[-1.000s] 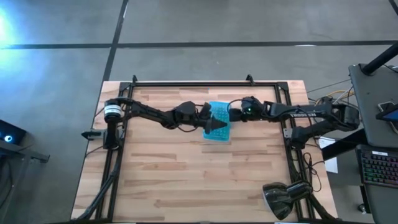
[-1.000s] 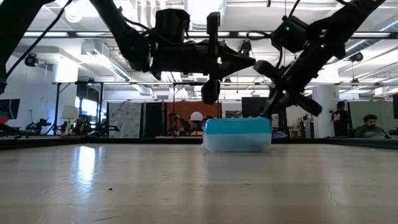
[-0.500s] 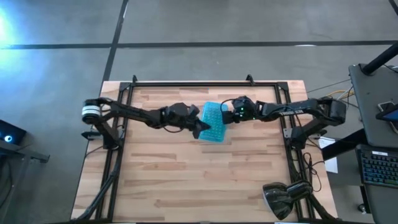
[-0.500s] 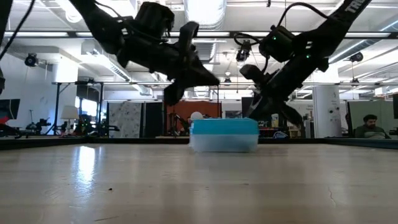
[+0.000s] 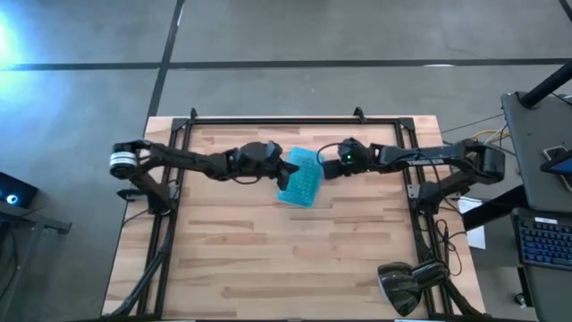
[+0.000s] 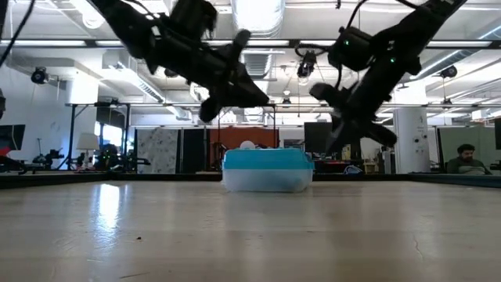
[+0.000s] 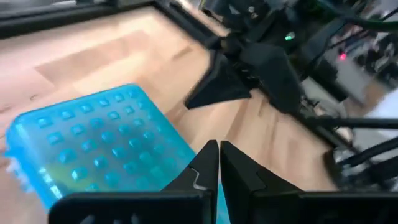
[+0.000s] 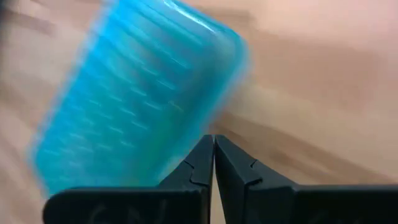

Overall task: Pick & place school supplies into a supply box
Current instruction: Close the supply box

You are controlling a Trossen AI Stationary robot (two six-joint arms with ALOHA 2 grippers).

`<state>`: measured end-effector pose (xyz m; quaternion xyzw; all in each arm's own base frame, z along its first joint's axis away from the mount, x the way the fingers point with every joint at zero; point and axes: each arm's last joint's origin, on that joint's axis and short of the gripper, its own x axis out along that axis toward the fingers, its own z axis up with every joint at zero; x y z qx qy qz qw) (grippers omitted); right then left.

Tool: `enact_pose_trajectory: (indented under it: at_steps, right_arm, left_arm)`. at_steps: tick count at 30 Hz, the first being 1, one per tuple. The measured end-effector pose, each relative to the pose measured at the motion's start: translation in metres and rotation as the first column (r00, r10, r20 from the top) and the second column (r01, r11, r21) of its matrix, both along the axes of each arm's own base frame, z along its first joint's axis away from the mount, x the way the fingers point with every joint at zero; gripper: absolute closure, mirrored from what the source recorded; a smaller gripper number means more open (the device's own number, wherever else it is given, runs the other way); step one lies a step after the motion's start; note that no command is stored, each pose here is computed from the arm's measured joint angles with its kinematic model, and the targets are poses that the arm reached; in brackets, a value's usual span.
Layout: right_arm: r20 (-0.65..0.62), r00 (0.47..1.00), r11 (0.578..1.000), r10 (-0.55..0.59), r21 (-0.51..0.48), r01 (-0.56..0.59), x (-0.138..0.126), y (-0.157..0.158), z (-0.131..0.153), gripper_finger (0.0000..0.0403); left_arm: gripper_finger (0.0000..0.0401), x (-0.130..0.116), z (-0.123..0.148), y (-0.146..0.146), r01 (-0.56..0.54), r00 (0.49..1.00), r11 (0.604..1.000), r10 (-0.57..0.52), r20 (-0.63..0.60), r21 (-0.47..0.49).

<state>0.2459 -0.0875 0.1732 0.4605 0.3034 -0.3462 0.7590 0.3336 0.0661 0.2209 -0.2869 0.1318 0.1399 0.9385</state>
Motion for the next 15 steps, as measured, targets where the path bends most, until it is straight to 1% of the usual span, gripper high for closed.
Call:
enact_pose_trajectory:
  at_steps: [1, 3, 6, 8, 10, 13, 15]
  right_arm:
    - [-0.022, 1.000, 1.000, 0.014, 0.020, -0.013, -0.002, 0.003, -0.004, 0.0394]
    - [-0.015, 1.000, 0.998, 0.025, 0.053, -0.024, 0.000, 0.007, -0.008, 0.0394]
    - [-0.007, 1.000, 0.997, -0.012, 0.079, 0.013, 0.001, 0.008, -0.010, 0.0394]
    - [-0.006, 0.999, 0.996, -0.035, 0.079, 0.036, 0.003, 0.006, -0.013, 0.0394]
    - [-0.006, 0.999, 0.996, -0.037, 0.081, 0.037, 0.005, 0.006, -0.017, 0.0394]
    - [0.004, 1.000, 0.993, -0.025, 0.112, 0.024, 0.011, 0.005, -0.026, 0.0394]
    - [0.031, 0.999, 0.990, -0.020, 0.137, 0.015, 0.017, 0.004, -0.033, 0.0394]
  left_arm:
    - [0.0401, 0.007, -0.003, 0.002, 0.014, 1.000, 1.000, -0.013, -0.013, 0.007]
    - [0.0401, 0.019, -0.010, 0.006, 0.035, 0.997, 0.999, -0.033, -0.069, 0.026]
    - [0.0401, 0.037, -0.019, 0.012, 0.058, 0.981, 0.997, -0.049, -0.185, 0.044]
    - [0.0401, 0.042, -0.031, 0.016, 0.072, 0.951, 0.997, -0.059, -0.303, 0.034]
    - [0.0401, 0.045, -0.040, 0.017, 0.089, 0.919, 0.996, -0.071, -0.389, 0.027]
    - [0.0401, 0.046, -0.040, 0.017, 0.098, 0.891, 0.995, -0.081, -0.446, 0.015]
    - [0.0401, 0.046, -0.039, 0.016, 0.099, 0.892, 0.995, -0.083, -0.445, 0.014]
